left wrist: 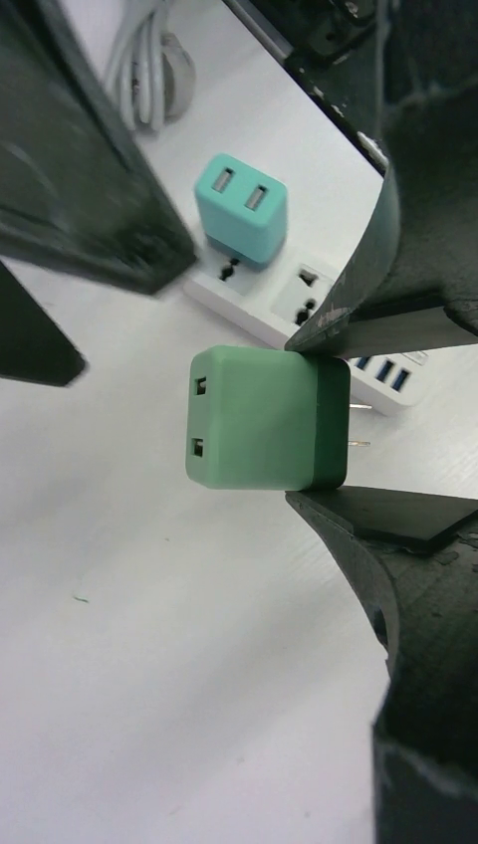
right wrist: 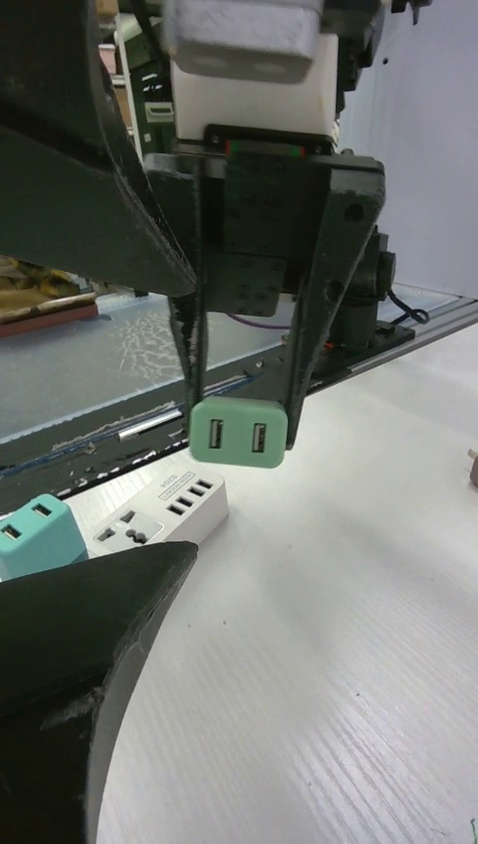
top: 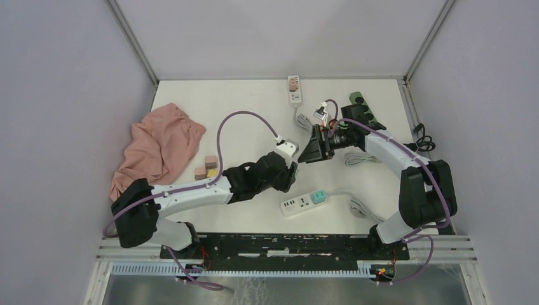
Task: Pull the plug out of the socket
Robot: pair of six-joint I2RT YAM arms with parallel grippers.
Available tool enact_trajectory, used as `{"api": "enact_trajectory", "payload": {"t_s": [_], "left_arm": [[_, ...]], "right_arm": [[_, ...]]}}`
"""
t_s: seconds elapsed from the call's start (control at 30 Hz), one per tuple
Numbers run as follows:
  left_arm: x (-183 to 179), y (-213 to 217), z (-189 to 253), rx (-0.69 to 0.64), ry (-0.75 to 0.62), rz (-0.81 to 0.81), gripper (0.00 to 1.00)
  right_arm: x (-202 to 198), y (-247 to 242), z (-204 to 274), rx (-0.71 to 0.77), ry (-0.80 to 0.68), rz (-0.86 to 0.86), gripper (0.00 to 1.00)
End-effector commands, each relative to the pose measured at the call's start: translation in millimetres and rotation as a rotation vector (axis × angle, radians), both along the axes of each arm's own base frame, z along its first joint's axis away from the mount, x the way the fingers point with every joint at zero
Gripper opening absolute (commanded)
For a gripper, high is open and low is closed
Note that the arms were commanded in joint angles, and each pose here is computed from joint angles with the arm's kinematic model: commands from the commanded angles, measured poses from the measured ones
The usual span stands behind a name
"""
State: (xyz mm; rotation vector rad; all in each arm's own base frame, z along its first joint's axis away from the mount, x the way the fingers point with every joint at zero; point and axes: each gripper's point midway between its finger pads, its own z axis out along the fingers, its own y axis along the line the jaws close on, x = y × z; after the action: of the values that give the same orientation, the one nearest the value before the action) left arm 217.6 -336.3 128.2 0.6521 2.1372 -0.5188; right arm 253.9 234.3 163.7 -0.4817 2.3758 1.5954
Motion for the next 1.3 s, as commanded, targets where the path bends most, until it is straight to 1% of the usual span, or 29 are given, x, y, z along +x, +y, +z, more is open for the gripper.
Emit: {"api": "enact_trajectory", "payload": {"t_s": [0.0,0.2,0.3,0.8,1.17,1.27], "left_arm": [[-5,12,16,-0.125,-0.024,0.041,0.03],[-10,48,-6,-0.118,-0.009,0.137,0.03],[-9,61,-13,-0.123,-0.002,0.173,0.03],[17,121,-25,-0.194,0.028,0.39,0.03],[44,175,-27,-0.171,-0.017,0.643,0.03],[51,195,-29,-0.158,-0.026,0.744,0.04]], "right_arm": [[1,-1,19,0.007,-0.151,0.056,1.0],[0,-5,24,0.0,-0.206,0.078,1.0],[0,-5,23,-0.002,-0.205,0.078,1.0],[1,-7,22,-0.009,-0.2,0.079,1.0],[0,-7,21,-0.01,-0.198,0.08,1.0],[0,-6,21,-0.01,-0.196,0.08,1.0]]}}
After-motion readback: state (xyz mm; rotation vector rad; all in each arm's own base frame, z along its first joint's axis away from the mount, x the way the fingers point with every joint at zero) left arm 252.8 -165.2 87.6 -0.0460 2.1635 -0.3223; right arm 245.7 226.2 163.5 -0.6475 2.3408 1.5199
